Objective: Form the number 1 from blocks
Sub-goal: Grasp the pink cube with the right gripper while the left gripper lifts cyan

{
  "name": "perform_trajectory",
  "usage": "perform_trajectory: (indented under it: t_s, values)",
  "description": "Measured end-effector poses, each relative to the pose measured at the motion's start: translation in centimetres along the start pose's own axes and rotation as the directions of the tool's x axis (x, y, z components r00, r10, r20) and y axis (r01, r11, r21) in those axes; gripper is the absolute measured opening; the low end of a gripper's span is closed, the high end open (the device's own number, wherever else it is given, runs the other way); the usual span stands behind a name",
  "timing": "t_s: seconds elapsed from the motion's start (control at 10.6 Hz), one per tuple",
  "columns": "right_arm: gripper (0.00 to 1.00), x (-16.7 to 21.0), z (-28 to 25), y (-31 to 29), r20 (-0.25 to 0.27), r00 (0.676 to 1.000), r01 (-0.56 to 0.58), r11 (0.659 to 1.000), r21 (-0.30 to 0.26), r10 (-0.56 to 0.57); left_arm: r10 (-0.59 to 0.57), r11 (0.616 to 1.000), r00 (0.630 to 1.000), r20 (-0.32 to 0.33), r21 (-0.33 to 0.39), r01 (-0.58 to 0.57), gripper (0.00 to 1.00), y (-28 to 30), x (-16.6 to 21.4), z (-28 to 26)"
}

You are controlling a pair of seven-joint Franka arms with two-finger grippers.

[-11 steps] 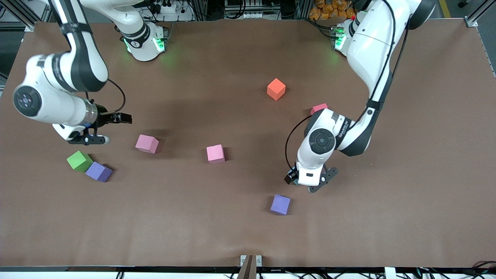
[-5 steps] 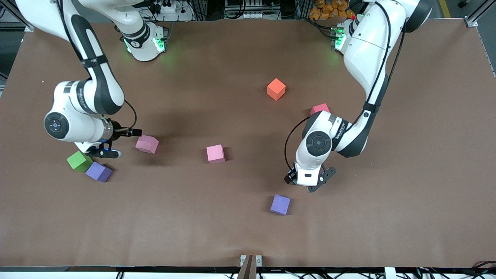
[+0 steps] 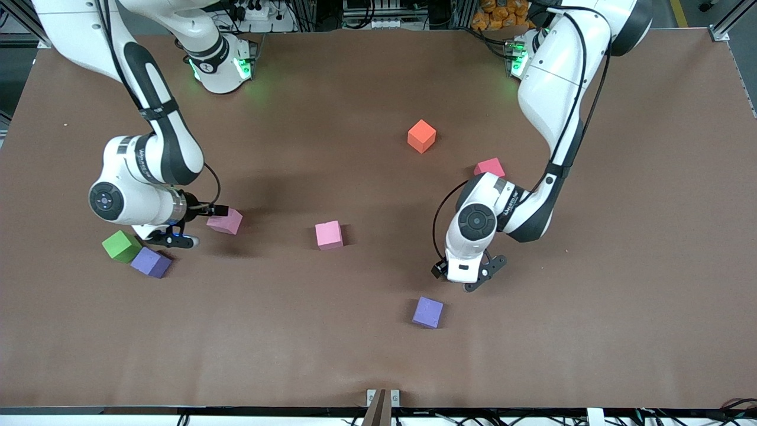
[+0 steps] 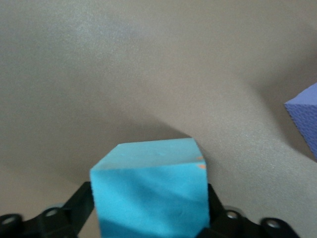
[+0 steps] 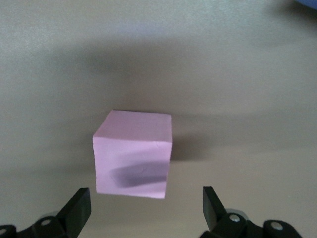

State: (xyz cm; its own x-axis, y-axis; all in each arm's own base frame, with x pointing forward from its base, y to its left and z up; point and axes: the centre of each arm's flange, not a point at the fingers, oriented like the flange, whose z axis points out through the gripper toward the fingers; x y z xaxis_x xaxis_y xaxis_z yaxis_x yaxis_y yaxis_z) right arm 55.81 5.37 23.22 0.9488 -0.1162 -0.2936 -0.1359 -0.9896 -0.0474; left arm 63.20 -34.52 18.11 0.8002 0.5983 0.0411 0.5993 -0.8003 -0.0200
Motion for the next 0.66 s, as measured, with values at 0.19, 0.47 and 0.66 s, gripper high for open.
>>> perform_trajectory:
  t_s: [0.19,0.47,0.66]
  values:
    - [1.00,0.4,1.2,-0.5,-0.010,1.000,-0.007,1.000,-0.007,0.007,0.004,1.000,1.000,-0.005,-0.004,-0.004,0.63,0.2,-0.1,-0.2]
    - [1.00,0.9,2.5,-0.8,-0.024,1.000,-0.014,1.000,-0.012,0.014,0.003,1.000,1.000,-0.007,-0.004,-0.003,0.63,0.2,0.1,-0.2]
    - [1.00,1.2,3.2,-0.8,-0.032,0.999,-0.016,1.000,-0.015,0.015,0.000,1.000,1.000,-0.013,-0.009,0.000,0.63,0.2,0.4,-0.5]
